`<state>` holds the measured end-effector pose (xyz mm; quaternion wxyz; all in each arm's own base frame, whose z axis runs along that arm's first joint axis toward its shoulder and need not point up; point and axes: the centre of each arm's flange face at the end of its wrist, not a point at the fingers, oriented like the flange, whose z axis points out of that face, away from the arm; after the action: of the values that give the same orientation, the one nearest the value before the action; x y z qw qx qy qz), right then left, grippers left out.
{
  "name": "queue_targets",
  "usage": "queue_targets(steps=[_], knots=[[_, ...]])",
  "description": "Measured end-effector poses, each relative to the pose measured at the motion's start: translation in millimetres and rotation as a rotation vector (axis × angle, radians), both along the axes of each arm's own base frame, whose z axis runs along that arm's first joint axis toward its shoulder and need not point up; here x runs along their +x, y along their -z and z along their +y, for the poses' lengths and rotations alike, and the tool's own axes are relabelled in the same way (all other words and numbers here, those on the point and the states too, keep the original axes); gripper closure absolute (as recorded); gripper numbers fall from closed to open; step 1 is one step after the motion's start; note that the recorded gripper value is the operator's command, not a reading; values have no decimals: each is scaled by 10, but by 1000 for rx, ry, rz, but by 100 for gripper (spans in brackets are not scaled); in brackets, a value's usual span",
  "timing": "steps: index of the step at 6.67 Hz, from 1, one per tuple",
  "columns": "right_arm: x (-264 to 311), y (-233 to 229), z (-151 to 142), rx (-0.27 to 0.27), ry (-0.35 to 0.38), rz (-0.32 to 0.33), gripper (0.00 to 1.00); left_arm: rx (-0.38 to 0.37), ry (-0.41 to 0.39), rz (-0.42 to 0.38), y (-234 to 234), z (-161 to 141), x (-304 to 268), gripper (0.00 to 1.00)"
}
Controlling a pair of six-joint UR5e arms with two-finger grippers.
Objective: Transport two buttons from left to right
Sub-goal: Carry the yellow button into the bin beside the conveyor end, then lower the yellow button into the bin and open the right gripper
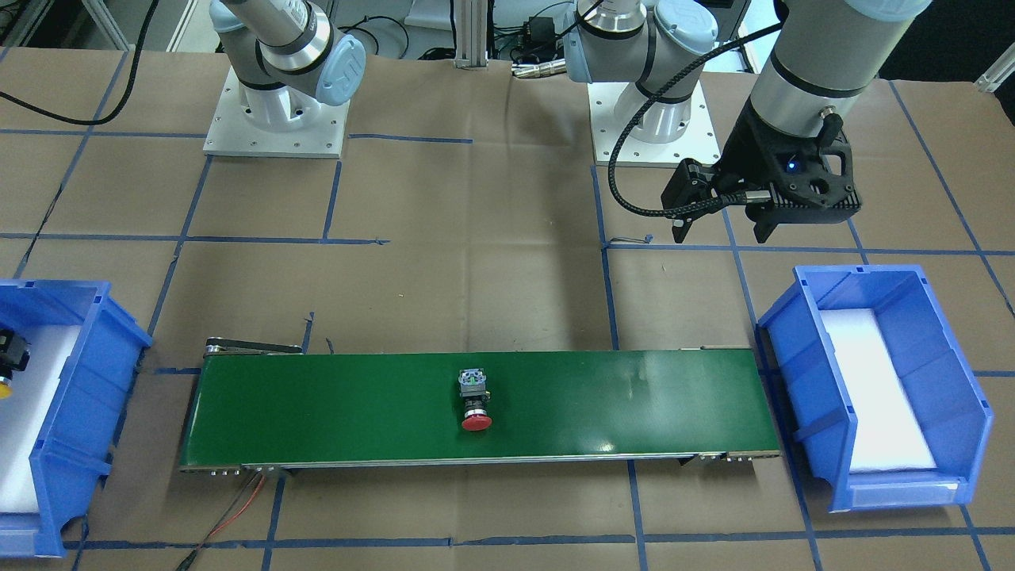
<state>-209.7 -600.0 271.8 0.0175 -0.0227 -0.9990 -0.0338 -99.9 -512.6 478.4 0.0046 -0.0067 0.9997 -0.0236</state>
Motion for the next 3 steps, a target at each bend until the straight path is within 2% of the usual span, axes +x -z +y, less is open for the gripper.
queue_targets(steps=[2, 3], knots=[[55, 278, 82, 24, 26, -21, 92, 2, 0, 1, 12, 26, -2, 0], [76, 379, 118, 41, 40, -29, 63, 2, 0, 0, 10, 23, -1, 0]])
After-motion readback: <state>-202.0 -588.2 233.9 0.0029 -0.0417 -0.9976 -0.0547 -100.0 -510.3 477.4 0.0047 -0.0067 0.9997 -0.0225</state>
